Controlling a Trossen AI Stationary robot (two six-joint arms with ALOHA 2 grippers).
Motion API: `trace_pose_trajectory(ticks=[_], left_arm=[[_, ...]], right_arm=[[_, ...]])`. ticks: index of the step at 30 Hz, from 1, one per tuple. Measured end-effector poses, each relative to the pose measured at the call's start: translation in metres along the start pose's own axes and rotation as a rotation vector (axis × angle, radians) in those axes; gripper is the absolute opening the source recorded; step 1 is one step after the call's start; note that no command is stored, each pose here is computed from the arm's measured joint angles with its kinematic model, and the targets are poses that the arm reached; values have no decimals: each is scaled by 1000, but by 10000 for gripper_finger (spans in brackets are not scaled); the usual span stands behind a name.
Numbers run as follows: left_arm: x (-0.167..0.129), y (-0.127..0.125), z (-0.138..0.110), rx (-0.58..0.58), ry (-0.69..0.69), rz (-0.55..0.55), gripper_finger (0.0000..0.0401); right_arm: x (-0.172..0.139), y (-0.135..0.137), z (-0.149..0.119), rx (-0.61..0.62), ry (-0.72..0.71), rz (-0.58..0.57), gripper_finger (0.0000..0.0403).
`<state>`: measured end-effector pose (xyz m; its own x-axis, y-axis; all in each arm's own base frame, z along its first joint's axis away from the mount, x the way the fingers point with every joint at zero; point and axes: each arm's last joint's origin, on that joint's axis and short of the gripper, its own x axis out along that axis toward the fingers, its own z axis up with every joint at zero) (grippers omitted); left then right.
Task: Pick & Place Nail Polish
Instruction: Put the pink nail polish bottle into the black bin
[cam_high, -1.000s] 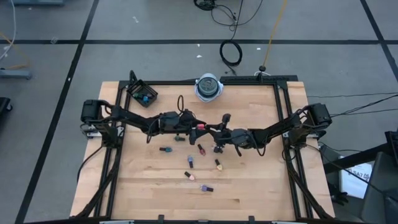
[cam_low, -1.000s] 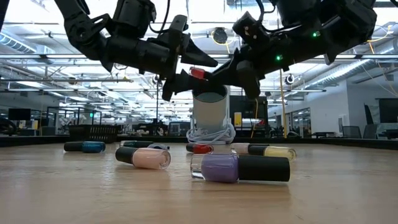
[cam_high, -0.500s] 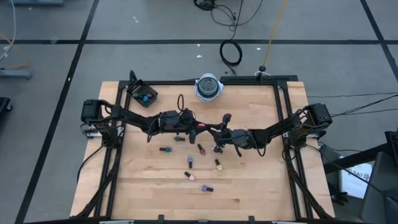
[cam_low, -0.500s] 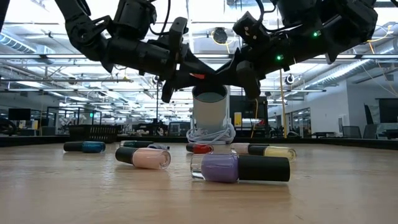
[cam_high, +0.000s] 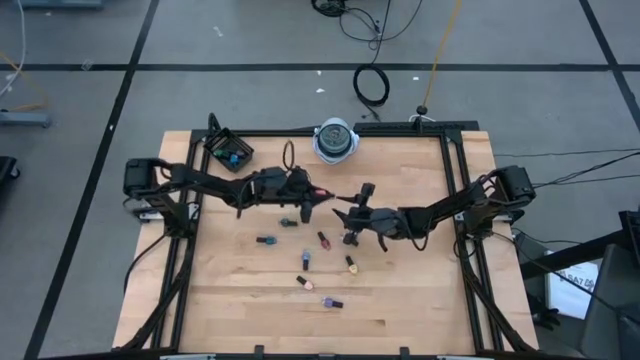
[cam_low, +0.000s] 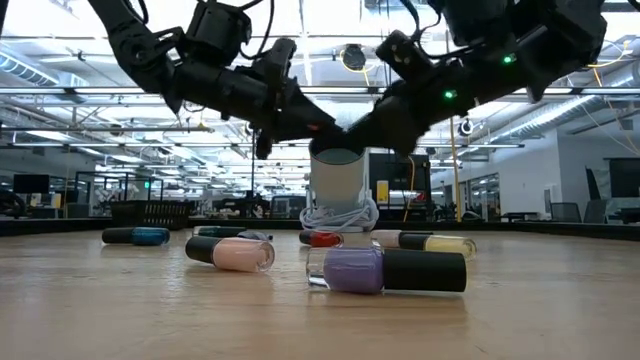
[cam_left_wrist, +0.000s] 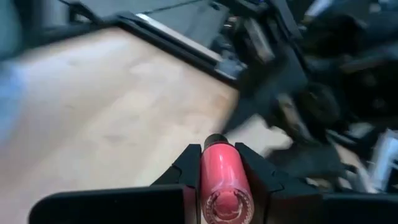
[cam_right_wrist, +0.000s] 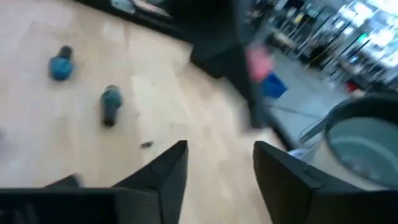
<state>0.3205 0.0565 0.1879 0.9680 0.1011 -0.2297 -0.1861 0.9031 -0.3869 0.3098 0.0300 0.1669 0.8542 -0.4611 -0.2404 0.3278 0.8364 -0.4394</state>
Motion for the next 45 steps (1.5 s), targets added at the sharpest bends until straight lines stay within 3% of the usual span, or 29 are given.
trace_pose_trajectory(ticks=[6,12,16,21,29,35,45], left_arm=[[-29,7,19,100,40,266,53],[-74,19,24,201,159,775,53],[-102,36,20,198,218,1119,53],[-123,64,19,108,251,1369,53],[-139,119,8,-85,319,1539,53],[-144,143,-2,-168,389,1539,60],[-146,150,-4,-183,410,1553,218]], right_arm=[[-9,-12,9,117,4,97,201],[-20,-22,11,148,-19,106,193],[-24,-28,4,167,-15,93,188],[-24,-32,2,196,-25,78,187],[-24,-32,3,198,-27,78,183],[-24,-32,3,197,-27,78,183],[-24,-32,2,197,-26,78,183]])
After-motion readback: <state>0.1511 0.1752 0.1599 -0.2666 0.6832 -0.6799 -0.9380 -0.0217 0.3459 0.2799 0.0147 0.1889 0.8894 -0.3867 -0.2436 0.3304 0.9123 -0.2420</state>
